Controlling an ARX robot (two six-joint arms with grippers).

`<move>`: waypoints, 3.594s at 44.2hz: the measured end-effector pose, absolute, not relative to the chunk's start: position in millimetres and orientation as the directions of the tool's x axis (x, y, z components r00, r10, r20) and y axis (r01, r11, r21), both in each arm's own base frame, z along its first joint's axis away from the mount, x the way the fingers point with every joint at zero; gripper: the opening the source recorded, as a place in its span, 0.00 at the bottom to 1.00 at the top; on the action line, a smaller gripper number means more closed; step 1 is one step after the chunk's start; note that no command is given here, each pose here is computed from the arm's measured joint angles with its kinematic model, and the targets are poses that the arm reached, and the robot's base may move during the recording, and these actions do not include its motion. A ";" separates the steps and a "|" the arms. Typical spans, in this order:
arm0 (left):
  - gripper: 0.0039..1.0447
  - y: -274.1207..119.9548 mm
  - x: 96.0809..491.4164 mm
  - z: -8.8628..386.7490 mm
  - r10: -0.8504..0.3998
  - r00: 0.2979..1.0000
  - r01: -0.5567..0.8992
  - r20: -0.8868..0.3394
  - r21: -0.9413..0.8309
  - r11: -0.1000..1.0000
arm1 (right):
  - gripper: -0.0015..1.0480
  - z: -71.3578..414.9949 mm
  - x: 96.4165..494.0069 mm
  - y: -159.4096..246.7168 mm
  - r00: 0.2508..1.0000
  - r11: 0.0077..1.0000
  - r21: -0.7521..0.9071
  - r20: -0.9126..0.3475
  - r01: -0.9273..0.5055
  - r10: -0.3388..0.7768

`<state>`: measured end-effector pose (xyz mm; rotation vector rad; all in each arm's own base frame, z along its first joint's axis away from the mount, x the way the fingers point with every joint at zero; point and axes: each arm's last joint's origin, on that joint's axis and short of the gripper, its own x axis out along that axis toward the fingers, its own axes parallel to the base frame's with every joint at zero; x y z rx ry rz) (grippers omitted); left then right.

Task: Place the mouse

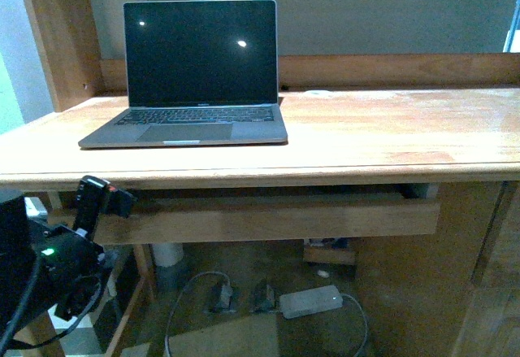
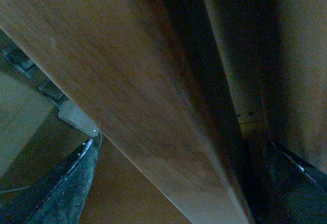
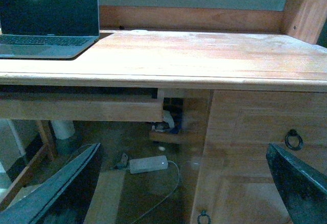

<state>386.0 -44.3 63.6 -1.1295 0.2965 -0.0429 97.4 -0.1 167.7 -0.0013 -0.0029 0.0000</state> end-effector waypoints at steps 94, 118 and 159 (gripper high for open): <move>0.95 -20.2 323.4 109.2 0.096 0.667 -0.621 -0.739 -0.480 0.620 | 0.94 167.8 97.4 0.0 1.000 1.000 -0.001 0.003 -0.001 0.001; 0.94 18.8 291.7 212.7 0.284 0.809 -0.256 -0.514 0.126 0.958 | 0.94 167.7 97.4 0.0 1.000 1.000 -0.001 0.002 -0.002 0.002; 0.01 0.2 179.6 195.3 0.003 1.000 -0.003 -0.002 0.007 1.000 | 0.94 167.7 97.4 -0.1 1.000 1.000 -0.001 0.003 0.000 0.000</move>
